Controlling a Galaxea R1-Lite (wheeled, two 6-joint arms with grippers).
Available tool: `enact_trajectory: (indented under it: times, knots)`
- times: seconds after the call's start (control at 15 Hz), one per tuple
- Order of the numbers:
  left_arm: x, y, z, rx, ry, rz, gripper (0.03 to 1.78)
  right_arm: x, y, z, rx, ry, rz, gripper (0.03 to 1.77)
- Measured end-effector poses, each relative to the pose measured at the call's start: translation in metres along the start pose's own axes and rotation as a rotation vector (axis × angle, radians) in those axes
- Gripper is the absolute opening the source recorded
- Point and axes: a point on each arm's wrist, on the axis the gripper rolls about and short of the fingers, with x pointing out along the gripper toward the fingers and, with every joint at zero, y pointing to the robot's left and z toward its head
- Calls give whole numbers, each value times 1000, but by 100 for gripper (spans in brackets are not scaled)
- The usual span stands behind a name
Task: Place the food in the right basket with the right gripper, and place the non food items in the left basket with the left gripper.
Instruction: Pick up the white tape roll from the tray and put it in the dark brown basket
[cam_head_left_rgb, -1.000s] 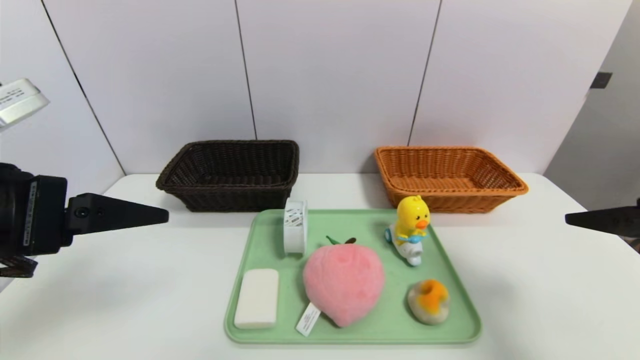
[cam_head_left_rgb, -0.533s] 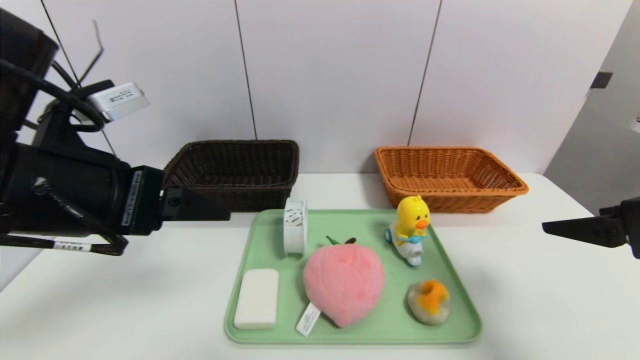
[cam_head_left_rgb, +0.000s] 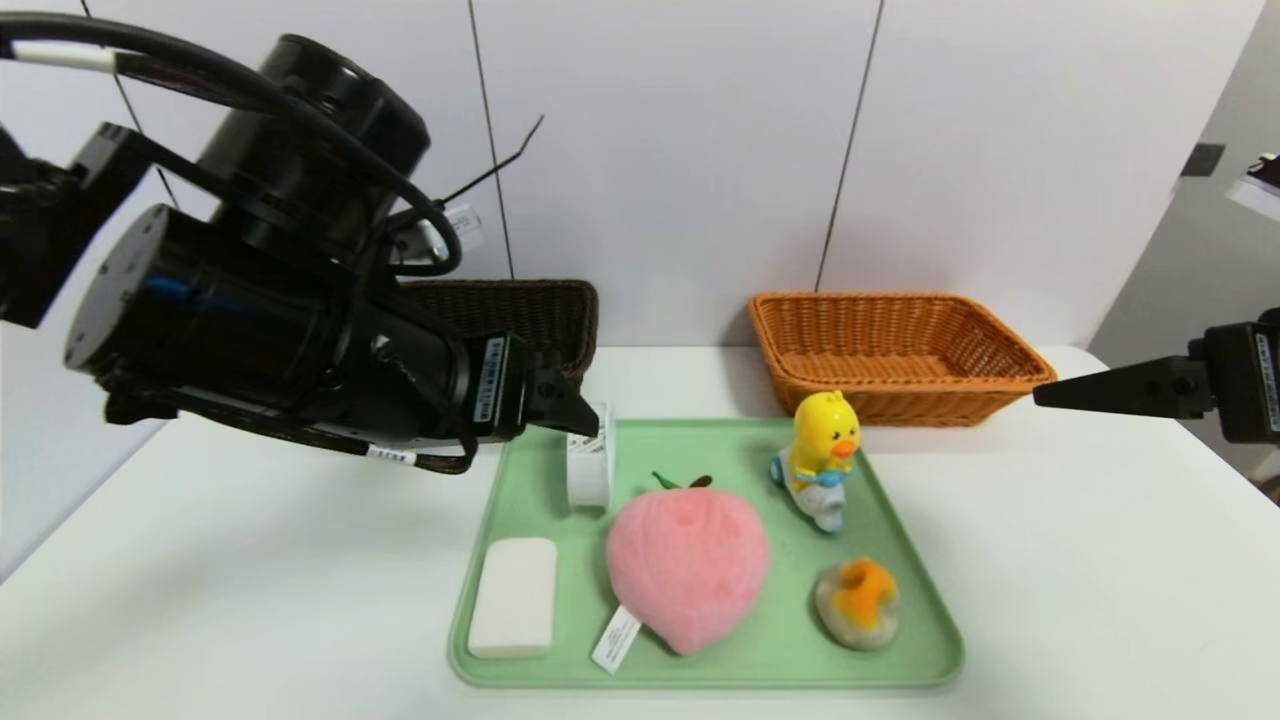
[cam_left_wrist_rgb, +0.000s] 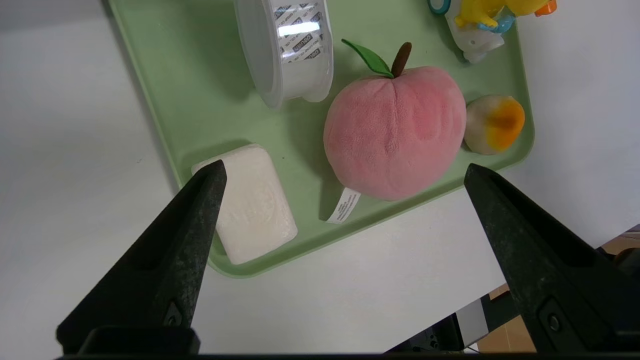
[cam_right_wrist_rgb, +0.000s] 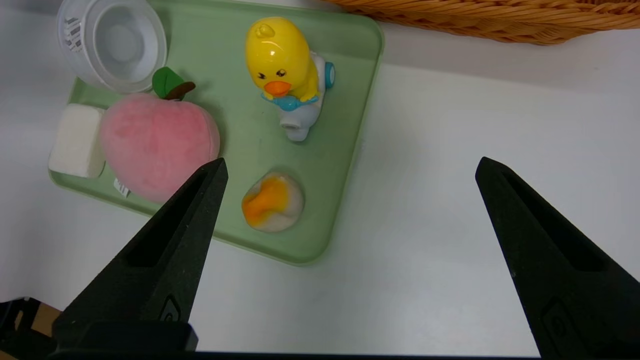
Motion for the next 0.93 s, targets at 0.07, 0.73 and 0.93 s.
enact_trajectory:
  times: [0.07, 0.73, 0.93]
  knots:
    - [10, -3, 2, 3, 14, 4, 169, 2, 0, 1, 1, 3, 0, 171]
    - [115, -28, 12, 80, 0, 299, 169, 6, -2, -3, 3, 22, 1, 171]
    - [140, -27, 14, 80, -4, 354, 169, 7, -2, -4, -1, 23, 3, 171]
